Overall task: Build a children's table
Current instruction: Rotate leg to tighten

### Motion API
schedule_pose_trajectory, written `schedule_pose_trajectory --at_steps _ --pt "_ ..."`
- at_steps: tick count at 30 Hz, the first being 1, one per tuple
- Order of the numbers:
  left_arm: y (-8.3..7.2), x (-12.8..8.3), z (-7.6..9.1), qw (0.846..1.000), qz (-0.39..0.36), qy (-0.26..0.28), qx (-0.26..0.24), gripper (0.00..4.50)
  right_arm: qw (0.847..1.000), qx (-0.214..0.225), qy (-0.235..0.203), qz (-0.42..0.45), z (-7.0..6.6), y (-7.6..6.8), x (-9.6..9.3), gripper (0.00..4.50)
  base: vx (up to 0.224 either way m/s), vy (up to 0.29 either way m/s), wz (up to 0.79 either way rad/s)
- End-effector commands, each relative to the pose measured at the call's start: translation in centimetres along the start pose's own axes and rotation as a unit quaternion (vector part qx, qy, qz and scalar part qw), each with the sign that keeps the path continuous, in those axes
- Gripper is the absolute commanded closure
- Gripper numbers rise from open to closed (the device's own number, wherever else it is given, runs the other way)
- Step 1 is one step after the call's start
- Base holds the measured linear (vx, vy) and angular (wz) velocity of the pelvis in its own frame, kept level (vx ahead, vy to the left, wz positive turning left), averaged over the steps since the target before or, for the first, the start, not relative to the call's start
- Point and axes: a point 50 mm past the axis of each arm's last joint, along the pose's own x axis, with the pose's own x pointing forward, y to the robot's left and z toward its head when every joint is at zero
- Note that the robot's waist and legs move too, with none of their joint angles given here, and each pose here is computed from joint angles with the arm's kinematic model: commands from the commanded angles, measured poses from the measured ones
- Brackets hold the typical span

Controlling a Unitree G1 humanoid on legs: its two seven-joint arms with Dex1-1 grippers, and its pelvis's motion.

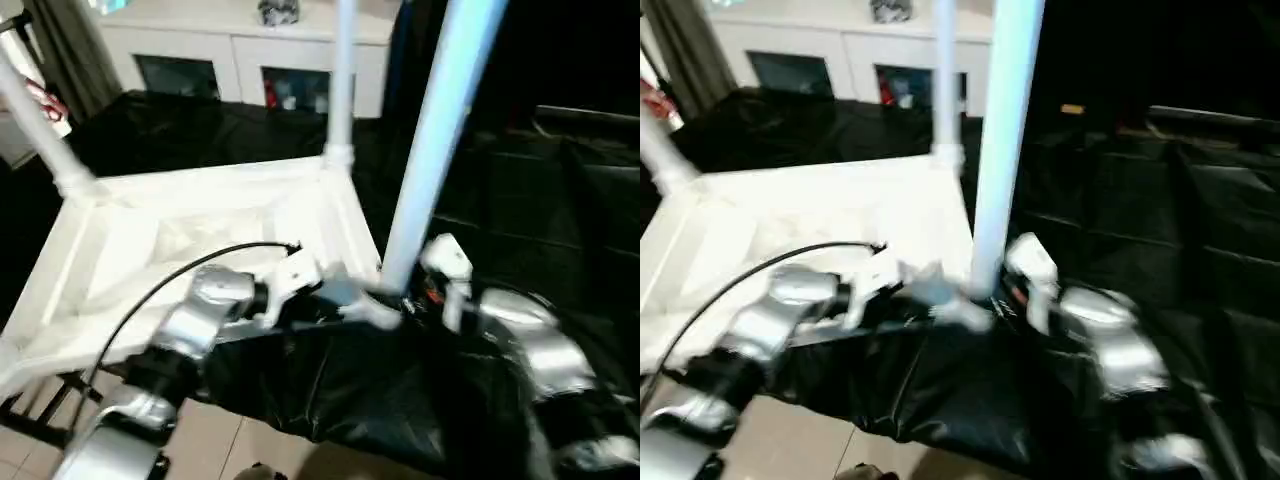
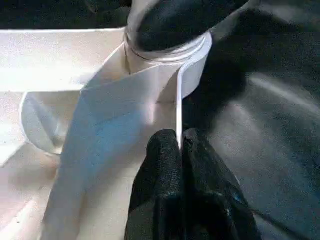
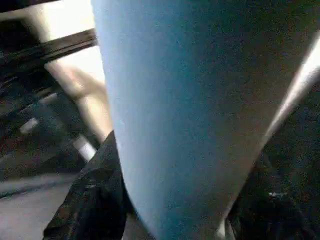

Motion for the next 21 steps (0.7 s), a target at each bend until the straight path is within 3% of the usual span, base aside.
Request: schedule_pose_trajectory --at_steps 1,7,12,13,16,21 --pt "0.7 0.9 2.2 0.998 0.041 -0.036 0.011 4.5 0.998 0.035 0.046 -0.01 -2.4 1.4 1.2 2.37 0.0 0.0 0.0" --pt "1.2 3.7 3.8 0.992 0.117 -0.04 -0.024 4.5 0.988 0.06 0.052 -0.135 -2.3 1.3 4.0 2.44 0.0 0.0 0.0" --pt "0.8 5.0 4.9 0.991 0.122 -0.054 -0.017 4.5 0.989 0.07 0.024 -0.126 -1.3 2.2 5.6 2.44 0.0 0.0 0.0" --pt "0.8 4.9 4.9 0.991 0.118 -0.055 -0.012 4.5 0.99 0.078 0.017 -0.118 -1.2 2.3 5.6 1.94 0.0 0.0 0.0" --pt "0.7 4.7 4.8 0.992 0.112 -0.057 -0.003 4.5 0.991 0.083 0.011 -0.105 -1.0 2.3 5.5 1.74 0.0 0.0 0.0" --pt "0.7 3.8 4.4 0.994 0.09 -0.067 0.007 4.5 0.994 0.054 0.011 -0.09 -0.8 1.7 4.7 1.28 0.0 0.0 0.0"
